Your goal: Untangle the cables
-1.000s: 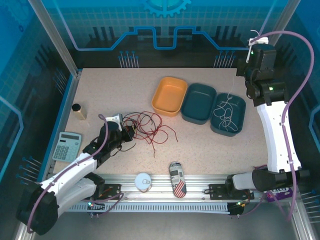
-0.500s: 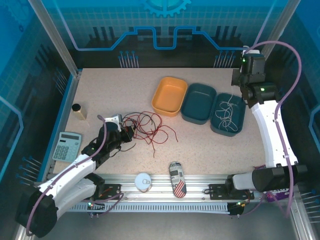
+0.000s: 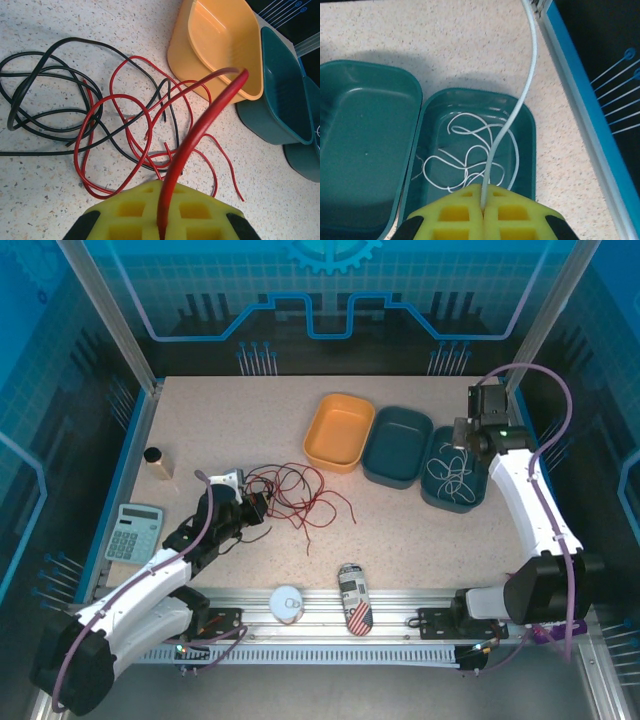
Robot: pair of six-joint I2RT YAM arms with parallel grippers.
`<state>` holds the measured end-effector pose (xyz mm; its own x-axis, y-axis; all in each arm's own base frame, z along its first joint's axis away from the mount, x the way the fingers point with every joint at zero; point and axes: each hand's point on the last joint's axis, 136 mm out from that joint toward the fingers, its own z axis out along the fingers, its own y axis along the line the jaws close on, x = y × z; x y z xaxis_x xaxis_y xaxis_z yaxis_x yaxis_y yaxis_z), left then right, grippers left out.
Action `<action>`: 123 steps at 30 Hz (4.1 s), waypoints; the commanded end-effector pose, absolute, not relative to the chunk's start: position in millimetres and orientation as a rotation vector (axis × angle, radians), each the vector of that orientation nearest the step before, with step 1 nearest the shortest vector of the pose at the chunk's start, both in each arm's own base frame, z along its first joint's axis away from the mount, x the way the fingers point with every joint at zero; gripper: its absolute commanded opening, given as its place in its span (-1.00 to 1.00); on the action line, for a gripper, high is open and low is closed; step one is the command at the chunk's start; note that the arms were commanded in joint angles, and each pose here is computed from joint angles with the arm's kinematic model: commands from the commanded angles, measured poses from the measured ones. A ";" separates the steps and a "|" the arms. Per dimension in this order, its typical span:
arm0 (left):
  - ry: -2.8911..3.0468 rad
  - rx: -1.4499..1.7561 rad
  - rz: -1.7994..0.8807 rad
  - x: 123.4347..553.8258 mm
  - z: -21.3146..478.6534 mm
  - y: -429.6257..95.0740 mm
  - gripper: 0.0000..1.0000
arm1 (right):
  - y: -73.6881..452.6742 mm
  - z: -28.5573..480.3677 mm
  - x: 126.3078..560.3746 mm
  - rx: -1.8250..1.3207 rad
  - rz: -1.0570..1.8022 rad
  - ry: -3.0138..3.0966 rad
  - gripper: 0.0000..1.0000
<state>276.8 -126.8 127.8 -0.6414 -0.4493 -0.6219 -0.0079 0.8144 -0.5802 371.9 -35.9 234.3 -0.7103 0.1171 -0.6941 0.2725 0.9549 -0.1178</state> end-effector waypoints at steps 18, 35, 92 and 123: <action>2.155 -0.297 -0.731 283.4 144.5 -133.3 -0.95 | -44.2 112.0 390.6 0.400 -0.211 2.659 -1.00; 2.151 -0.268 -0.749 282.7 151.5 -136.7 -0.95 | -60.3 75.8 392.6 0.544 -0.124 2.822 -0.58; 2.077 0.381 -0.816 298.6 229.8 -197.4 -1.00 | 289.1 276.2 311.4 -0.716 0.810 2.167 0.96; 2.015 0.597 -0.901 292.5 249.7 -220.0 -0.24 | 316.3 294.6 300.3 -1.020 0.635 2.027 -1.00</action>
